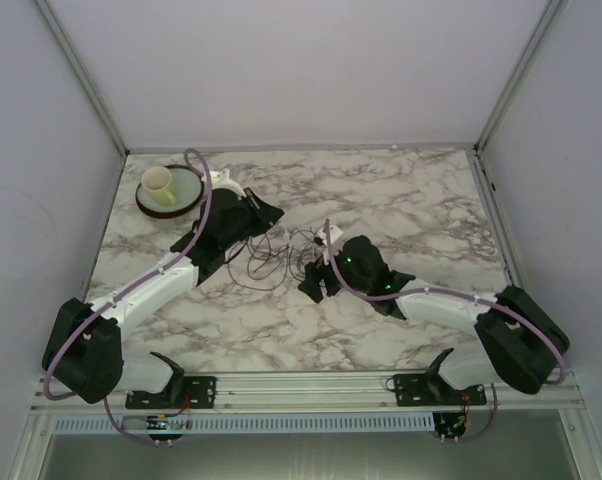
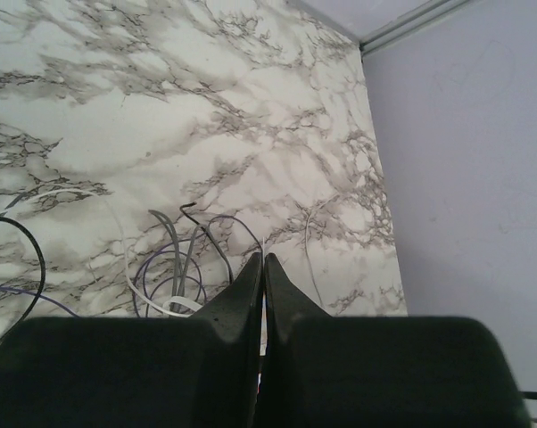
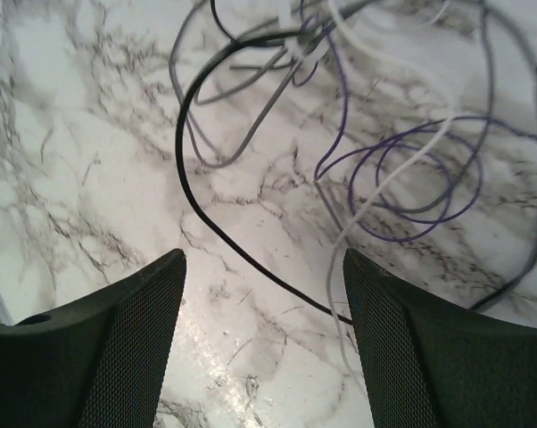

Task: Zip-tie the wires
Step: Tie the cable at the center of the board, then adjust the cable at the center of the board.

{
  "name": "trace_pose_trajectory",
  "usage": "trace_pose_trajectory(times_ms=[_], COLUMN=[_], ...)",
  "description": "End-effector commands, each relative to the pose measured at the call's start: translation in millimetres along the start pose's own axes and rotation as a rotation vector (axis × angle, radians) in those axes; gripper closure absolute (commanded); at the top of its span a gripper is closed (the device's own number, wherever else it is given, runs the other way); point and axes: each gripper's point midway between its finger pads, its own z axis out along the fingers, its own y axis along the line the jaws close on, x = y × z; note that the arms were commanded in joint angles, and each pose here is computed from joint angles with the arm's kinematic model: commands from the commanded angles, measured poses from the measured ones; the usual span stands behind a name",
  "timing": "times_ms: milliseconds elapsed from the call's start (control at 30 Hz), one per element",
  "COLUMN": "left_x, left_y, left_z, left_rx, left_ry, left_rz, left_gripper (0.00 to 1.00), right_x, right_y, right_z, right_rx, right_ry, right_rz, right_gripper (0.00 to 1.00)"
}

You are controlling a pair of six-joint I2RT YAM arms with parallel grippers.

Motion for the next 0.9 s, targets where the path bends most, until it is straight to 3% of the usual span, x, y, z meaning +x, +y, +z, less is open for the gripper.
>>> trace_pose_trajectory(times_ms=[0,133,233,400,567,867], left_x=[-19.2,-23.5,-26.2,-34.7,-50.4,-67.6], left_y=[-14.2,-15.4,-18.3,-21.7,-20.5,-10.3], left_z=[-10.4,-14.7,-17.9,-23.3,-33.2,-55.0], left_rx=[0.013,0.008,0.014,0.017,0.007,-0.035], left_ry=[-0.049,-0.062,-0.07,-0.088,-0.103,-0.116], left_rz=[0.027,0.035,0.035,0.05,0.072,0.128], left_gripper=[1.0,1.0,1.0,1.0,1.0,1.0], right_x=[-12.3,-7.9,-7.6,-8.1,-8.7,-19.9], right_y=[24.0,26.7,20.3,8.4,-5.7,-49.4], right_z=[18.4,33.4,40.9,43.3,24.7,-12.7], right_rx=[-0.136,-0.158,-0.129,-0.086,-0.019,0.155], right_ry=[0.007,0.04,0.047,0.075,0.074,0.066], right_rz=[-0.064,-0.085,-0.091,-0.073,-0.039,0.058], right_gripper=[0.29,0.29,0.36,0.77,0.98,1.0])
